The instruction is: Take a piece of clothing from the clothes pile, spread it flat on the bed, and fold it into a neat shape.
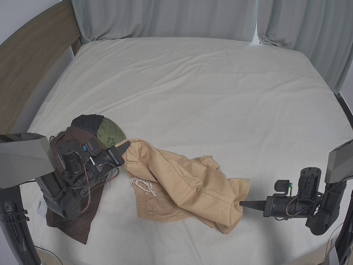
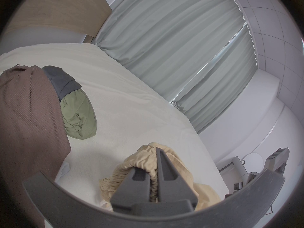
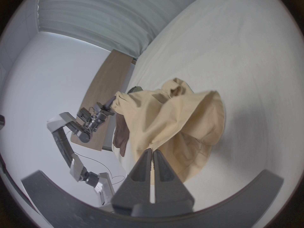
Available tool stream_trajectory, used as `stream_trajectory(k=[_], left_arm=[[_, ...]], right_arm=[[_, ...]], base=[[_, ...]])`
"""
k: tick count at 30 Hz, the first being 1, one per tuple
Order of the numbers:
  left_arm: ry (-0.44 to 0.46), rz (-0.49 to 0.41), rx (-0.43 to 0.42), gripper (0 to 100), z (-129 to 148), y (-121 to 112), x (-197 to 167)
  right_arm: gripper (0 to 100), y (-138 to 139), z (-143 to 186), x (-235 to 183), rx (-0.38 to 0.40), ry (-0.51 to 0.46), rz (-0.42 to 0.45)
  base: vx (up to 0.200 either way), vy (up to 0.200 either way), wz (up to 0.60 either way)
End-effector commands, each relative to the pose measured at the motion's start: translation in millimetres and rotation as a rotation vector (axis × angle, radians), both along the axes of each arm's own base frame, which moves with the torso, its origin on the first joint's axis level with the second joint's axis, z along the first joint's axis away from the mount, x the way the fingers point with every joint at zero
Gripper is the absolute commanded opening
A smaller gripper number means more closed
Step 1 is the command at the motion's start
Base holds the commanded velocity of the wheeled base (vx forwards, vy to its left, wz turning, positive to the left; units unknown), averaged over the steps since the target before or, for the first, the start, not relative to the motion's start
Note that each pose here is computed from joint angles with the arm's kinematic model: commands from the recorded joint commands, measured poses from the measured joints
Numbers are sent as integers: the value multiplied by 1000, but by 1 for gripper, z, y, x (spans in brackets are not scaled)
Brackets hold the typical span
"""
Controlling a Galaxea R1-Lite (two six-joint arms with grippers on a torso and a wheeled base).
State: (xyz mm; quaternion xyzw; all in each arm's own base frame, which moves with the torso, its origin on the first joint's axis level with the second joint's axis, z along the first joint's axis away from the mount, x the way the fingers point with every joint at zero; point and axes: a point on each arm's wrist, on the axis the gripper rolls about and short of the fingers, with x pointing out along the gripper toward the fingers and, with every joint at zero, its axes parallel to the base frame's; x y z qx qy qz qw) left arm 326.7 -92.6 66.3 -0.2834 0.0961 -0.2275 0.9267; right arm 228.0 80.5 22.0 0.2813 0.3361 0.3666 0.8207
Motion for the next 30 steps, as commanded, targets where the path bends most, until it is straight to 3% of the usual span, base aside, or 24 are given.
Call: stream_trajectory(k=[1,10,22,23,30], left_arm=[[-5,1,-1,0,0,0,1],[13,24,4,0,-9,6,8],[13,24,4,0,-9,6,8],[15,24,4,0,-10,6,8],[12,24,4,0,-9,6,8]], right_arm=[[0,-19,33,-2,62,-122,-3],[0,-51,43,0,120,-155,12],[0,-37,18,9,90,-102,77],[100,-34,16,10,89,-100,90],[100,-12,2,11,70,-82,184]], base=[[0,0,0],[0,0,0],[0,0,0],[0,0,0],[0,0,0]])
